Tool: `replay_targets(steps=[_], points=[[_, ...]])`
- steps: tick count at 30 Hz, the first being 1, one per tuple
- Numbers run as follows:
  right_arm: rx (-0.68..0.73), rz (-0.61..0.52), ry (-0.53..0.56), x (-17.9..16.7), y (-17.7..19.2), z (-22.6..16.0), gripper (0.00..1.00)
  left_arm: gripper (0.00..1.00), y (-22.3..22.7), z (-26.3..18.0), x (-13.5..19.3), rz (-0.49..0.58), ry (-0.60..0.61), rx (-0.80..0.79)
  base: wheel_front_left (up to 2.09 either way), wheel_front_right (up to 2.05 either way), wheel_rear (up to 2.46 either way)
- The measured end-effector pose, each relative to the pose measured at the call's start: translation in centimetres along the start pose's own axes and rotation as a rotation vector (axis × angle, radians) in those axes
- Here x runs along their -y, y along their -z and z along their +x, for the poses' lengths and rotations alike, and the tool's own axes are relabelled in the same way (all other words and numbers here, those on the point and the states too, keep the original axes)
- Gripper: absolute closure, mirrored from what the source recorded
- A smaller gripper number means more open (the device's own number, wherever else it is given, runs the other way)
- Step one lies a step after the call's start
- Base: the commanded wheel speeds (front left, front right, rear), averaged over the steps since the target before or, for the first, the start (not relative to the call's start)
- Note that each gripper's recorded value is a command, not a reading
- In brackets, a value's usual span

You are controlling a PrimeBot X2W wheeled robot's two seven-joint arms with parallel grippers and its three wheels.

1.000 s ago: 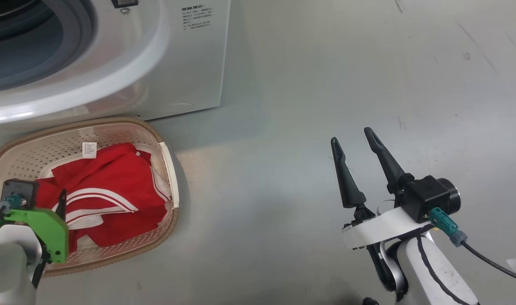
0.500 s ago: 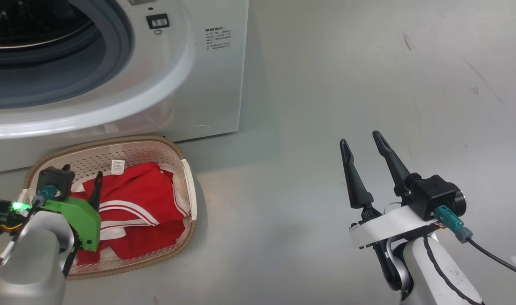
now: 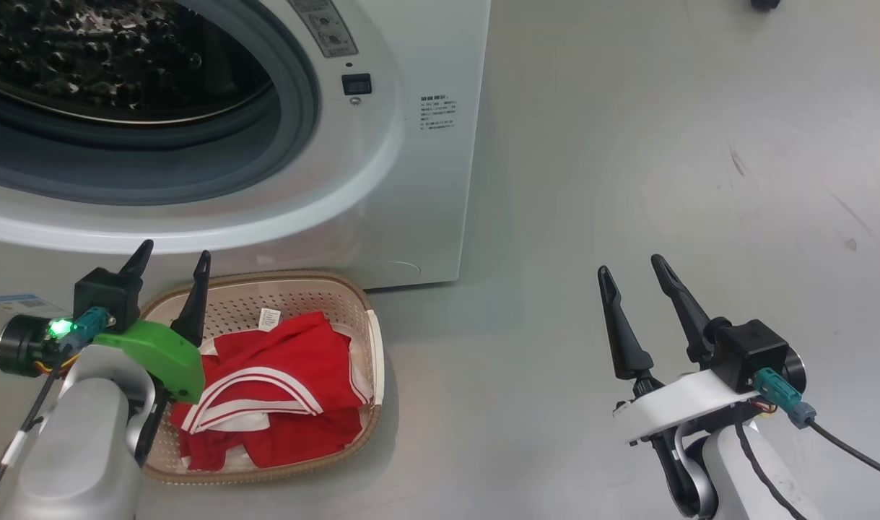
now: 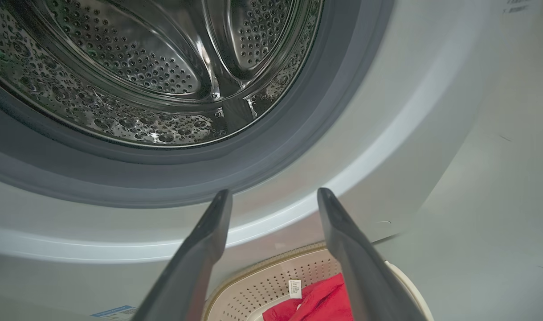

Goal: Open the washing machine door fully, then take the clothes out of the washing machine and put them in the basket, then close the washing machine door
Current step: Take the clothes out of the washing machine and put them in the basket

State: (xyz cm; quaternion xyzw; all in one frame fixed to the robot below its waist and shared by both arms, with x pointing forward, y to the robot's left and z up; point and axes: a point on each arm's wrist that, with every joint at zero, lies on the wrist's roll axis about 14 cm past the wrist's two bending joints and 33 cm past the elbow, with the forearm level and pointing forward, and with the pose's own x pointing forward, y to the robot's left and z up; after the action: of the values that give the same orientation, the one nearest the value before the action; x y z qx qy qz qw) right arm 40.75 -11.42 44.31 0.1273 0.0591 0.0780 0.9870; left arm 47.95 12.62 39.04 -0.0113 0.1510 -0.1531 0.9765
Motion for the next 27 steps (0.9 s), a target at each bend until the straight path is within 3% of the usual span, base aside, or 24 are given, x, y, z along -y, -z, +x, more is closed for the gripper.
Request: replay_targets(steps=[11,27], points=[[0.028,0.002,-0.070,-2.1,-1.1,-2.0,0.00,0.00,-4.6,-6.1,-2.8,-0.076,-0.124,0.183,0.00,0.00,0.00],[0.106,0.004,-0.082,-2.6,-3.5,-4.9,0.00,0.00,-5.7,-13.4,-2.0,-0.172,-0.195,0.321,0.00,0.00,0.00]])
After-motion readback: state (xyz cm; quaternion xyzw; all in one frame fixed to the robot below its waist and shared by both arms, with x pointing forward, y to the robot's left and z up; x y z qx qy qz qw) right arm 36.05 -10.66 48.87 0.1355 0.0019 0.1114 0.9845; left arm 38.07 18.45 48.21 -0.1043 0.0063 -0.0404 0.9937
